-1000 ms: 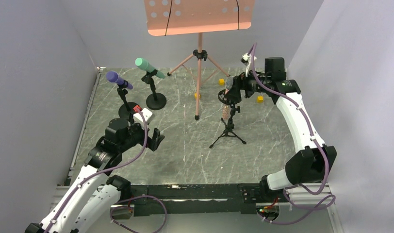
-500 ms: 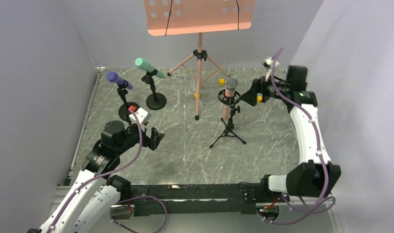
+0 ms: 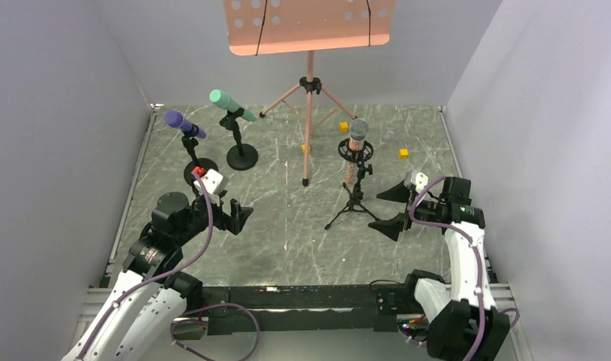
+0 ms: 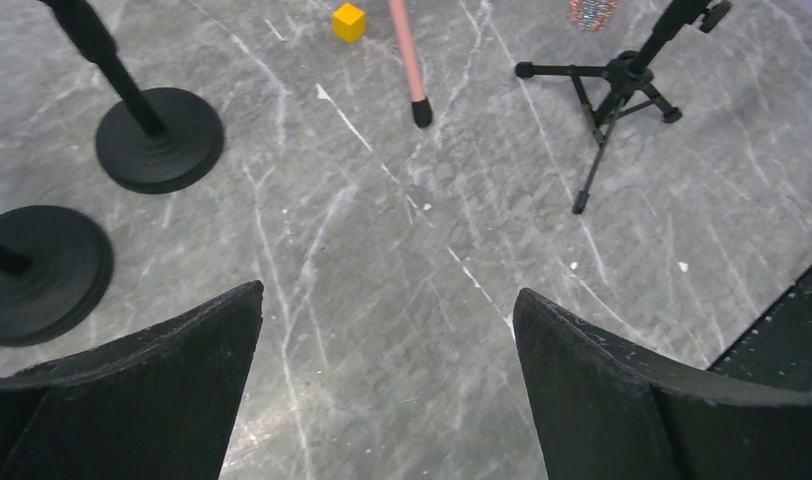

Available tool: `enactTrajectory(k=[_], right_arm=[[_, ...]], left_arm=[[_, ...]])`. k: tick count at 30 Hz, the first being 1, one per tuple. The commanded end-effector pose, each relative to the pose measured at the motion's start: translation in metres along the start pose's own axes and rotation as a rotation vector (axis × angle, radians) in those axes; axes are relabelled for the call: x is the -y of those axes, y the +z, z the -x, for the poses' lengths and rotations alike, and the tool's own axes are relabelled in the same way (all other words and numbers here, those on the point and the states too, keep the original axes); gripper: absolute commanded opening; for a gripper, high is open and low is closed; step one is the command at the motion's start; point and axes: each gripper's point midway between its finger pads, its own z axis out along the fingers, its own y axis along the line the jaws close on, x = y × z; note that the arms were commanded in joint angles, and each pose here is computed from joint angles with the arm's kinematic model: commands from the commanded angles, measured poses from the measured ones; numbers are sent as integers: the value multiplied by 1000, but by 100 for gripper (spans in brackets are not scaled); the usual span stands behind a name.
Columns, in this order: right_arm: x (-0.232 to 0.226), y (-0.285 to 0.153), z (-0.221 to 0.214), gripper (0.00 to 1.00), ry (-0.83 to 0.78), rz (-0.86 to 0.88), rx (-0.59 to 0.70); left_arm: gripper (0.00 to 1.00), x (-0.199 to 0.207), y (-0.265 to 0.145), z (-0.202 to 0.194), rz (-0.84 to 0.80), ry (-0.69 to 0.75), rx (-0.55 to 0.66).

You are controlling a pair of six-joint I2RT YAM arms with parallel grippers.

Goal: Attach the microphones to the stand

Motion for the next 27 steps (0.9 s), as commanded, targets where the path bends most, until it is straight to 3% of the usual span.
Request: enactTrajectory(k=[1,7,10,20,27], right_arm=[[7,6,23,100,-233,76,136],[34,9,14,100,-41,53,48],[73,10,17,100,56,-147,-7],[83,35,28,99,127,-244,68],[81,65,36,88,85,-253,69]], left_arm=[[99,-18,-13,7,105,61,27],[99,-24,-19,14,146,68,95],[99,-24,-19,14,143,65,90],[99,-24,-15,12,138,67,72],[99,-24,-15,11,139,66,76]])
